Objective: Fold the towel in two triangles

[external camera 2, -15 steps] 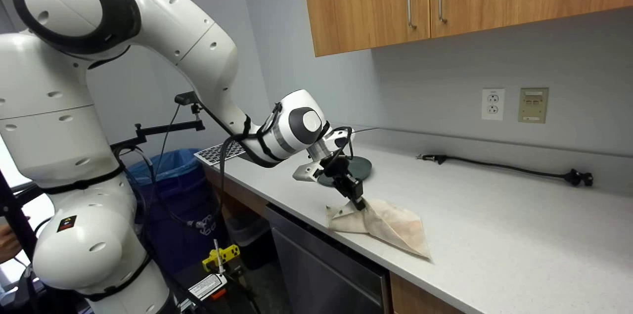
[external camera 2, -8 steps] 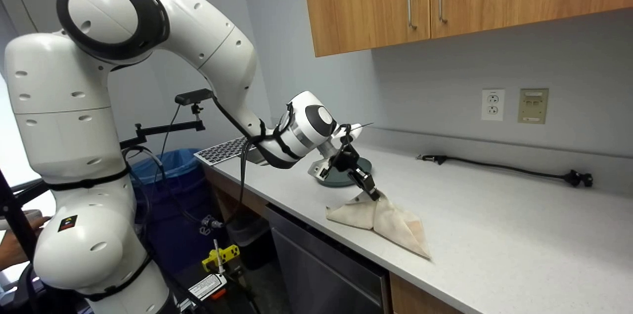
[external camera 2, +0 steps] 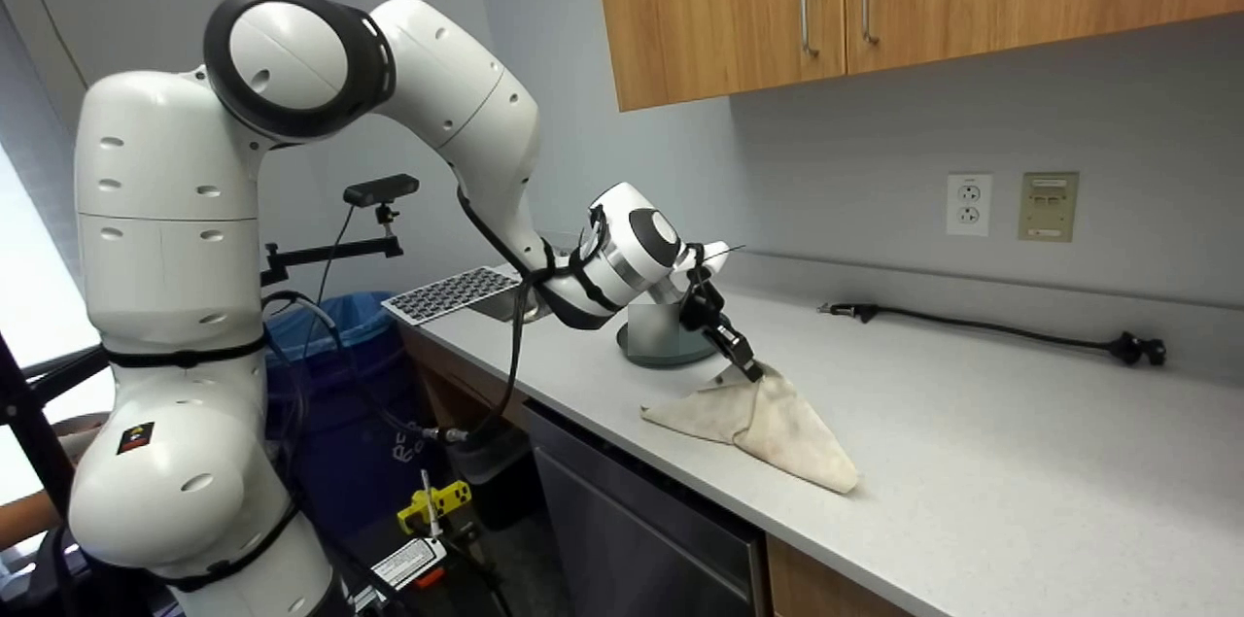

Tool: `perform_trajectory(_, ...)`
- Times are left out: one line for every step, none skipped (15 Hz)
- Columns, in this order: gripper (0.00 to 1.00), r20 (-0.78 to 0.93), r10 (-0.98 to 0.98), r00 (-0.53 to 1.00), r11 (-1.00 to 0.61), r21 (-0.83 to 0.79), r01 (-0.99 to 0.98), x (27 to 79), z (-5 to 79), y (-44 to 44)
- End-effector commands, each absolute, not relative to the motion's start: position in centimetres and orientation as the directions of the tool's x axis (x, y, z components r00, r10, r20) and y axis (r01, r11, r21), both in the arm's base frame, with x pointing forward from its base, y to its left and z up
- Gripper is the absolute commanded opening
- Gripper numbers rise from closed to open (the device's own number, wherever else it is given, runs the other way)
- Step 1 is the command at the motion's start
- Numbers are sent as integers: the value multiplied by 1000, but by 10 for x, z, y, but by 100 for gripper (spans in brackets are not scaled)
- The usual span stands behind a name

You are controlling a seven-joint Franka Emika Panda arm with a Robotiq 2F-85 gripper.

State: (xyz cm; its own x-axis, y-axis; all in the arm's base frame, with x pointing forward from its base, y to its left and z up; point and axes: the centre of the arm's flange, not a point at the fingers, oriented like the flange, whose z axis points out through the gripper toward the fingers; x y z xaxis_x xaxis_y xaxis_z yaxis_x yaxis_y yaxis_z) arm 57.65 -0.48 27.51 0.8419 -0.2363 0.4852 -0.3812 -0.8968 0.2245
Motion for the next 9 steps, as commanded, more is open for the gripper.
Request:
perform_trajectory(0,498,-257,828,-903,182,-389,606,264,2)
perform_trajectory(0,495,-260,829,-903,179,-390,609,262,2)
perform_trajectory(0,486,-269,832,-904,171,-392,612,259,2)
perform_trajectory(0,482,-276,832,-902,168,-397,614,257,2)
perform_trajectory(26,468,-283,837,-903,164,-397,615,254,2)
perform_trajectory(27,459,-290,840,-903,161,-399,615,252,2)
perform_trajectory(32,453,-297,841,-902,157,-403,615,250,2)
perform_trajectory(41,450,-305,840,-899,156,-410,614,248,3)
perform_trajectory(48,453,-304,838,-897,161,-412,612,247,2)
